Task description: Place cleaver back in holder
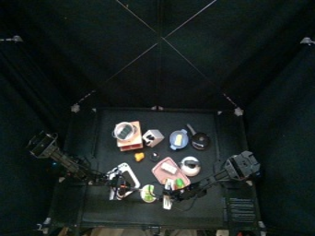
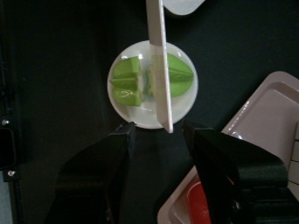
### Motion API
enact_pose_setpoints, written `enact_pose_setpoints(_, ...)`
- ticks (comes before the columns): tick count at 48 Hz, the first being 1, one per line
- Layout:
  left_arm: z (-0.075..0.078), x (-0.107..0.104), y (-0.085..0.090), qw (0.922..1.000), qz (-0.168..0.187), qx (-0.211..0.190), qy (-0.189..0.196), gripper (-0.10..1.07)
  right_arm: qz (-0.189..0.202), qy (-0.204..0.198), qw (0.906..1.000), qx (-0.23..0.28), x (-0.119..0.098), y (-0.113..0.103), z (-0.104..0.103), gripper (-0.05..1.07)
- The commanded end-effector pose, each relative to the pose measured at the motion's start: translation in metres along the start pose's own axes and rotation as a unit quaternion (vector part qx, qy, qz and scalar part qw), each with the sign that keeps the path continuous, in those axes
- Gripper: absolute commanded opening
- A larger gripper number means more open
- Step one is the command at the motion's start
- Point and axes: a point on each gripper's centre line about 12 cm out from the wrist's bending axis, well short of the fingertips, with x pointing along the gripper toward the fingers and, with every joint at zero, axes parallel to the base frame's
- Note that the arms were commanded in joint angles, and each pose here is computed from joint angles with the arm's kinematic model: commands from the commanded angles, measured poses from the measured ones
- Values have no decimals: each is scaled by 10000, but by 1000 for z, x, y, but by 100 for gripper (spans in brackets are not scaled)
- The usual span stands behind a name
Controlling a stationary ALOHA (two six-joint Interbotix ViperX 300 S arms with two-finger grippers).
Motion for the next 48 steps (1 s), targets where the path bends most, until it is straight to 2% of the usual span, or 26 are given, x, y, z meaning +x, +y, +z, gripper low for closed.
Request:
enact_pose_setpoints(1, 9, 0, 3, 9998, 56, -85, -145, 37, 29, -288, 9996, 59, -22, -5, 18, 83)
enact_pose_setpoints(7, 15, 0, 9, 9991, 187, -323, -197, 37, -46, -477, 9988, 43, -40, -19, 25, 83)
enact_pose_setpoints(16, 28, -7, 22, 9923, 451, -1121, -288, 37, -101, -692, 9975, 112, -60, -41, 29, 83)
enact_pose_setpoints(22, 41, -19, 34, 9865, 534, -1453, -527, 37, -217, -755, 9965, 283, -67, -65, 29, 83)
enact_pose_setpoints(26, 50, -31, 48, 9811, 652, -1644, -785, 37, -307, -807, 9954, 426, -73, -83, 28, 83)
enact_pose_setpoints(39, 82, -66, 78, 9659, 733, -1995, -1479, 37, -473, -1154, 9880, 915, -100, -132, 29, 83)
enact_pose_setpoints(48, 102, -74, 95, 9630, 610, -2160, -1489, 37, -403, -1530, 9776, 1391, -115, -165, 32, 83)
